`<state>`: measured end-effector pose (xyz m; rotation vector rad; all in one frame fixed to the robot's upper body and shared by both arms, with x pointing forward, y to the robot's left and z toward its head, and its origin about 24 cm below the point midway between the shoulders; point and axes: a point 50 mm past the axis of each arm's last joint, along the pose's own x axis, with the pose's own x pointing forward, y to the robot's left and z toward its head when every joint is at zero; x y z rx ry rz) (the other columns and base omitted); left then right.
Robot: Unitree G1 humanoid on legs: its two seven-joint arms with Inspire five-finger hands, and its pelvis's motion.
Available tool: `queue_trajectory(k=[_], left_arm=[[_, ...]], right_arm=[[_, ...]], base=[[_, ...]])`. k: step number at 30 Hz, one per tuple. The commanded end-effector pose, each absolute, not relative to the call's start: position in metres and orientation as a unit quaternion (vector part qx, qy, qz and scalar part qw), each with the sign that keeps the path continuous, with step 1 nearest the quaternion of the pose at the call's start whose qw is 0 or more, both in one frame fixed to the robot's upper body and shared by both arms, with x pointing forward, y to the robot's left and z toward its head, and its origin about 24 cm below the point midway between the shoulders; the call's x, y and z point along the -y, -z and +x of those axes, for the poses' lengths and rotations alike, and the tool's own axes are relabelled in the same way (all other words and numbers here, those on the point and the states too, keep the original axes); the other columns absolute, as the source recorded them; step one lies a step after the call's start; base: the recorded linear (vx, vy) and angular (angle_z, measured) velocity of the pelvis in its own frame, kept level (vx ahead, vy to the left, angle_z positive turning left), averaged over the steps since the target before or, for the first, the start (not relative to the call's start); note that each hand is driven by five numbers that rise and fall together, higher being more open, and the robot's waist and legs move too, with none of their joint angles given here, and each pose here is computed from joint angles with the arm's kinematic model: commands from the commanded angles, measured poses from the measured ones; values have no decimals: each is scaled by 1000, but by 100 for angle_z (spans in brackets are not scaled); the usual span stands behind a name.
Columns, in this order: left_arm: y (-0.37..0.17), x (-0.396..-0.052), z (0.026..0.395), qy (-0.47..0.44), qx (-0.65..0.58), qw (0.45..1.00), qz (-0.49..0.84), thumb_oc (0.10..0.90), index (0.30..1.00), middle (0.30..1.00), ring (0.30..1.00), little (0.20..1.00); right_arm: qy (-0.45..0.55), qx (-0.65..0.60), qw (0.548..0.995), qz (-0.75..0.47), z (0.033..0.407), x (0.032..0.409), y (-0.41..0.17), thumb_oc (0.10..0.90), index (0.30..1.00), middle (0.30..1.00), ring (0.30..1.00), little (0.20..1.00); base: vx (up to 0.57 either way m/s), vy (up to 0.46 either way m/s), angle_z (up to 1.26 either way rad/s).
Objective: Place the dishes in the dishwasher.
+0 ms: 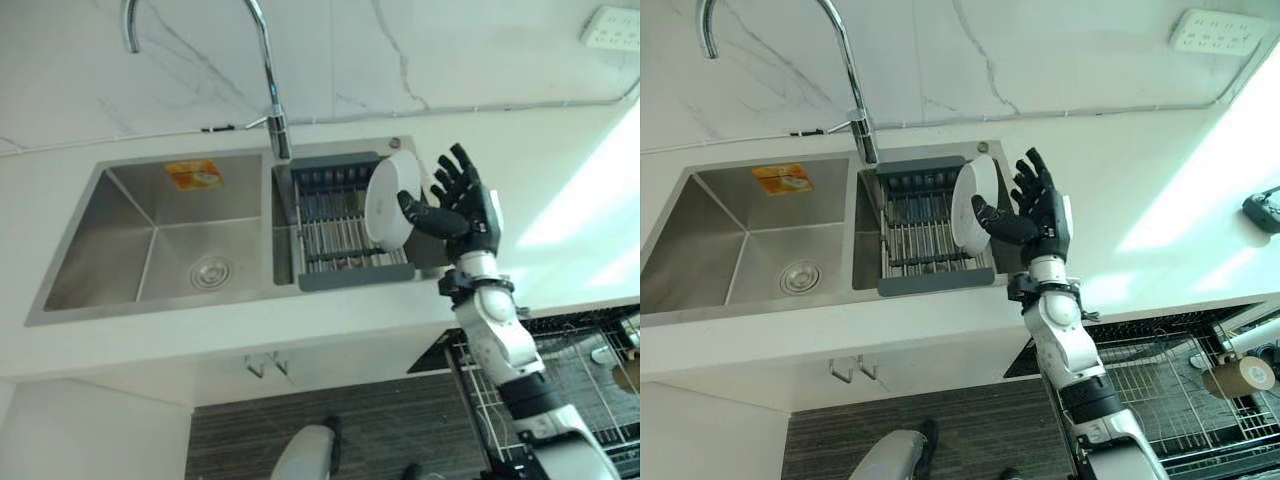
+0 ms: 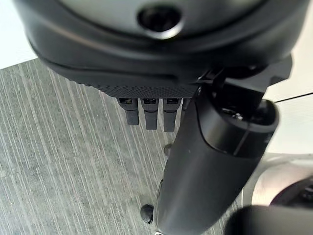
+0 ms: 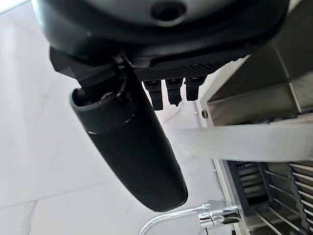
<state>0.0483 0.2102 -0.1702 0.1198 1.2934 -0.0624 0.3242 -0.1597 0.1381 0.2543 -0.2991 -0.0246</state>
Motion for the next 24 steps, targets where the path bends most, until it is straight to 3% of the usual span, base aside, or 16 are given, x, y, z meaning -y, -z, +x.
queue_trajectory(k=[1,16,17,18,19,24], left_arm=[[171,-214,35,51,-618,780,79,800,900,900,900,900],[170,-219,37,49,-620,779,82,800,900,900,900,900],[170,-219,37,50,-619,779,83,800,900,900,900,900],[170,-219,38,50,-619,779,83,800,900,900,900,900],[170,-219,39,50,-619,779,83,800,900,900,900,900],[169,-220,38,53,-619,778,88,800,900,900,900,900]], right_arm=[[-15,266,953,145,327,157,-196,800,900,900,900,900],[28,150,982,112,346,163,-172,800,900,900,900,900],[29,148,983,107,347,164,-172,593,589,589,589,589],[29,147,983,101,349,165,-173,482,422,422,422,422],[29,146,984,97,350,165,-174,400,300,300,300,300],[29,141,986,88,354,166,-177,400,300,300,300,300]], base=[[34,5,7],[9,7,1],[7,15,5],[7,17,7],[8,17,7],[9,9,7]])
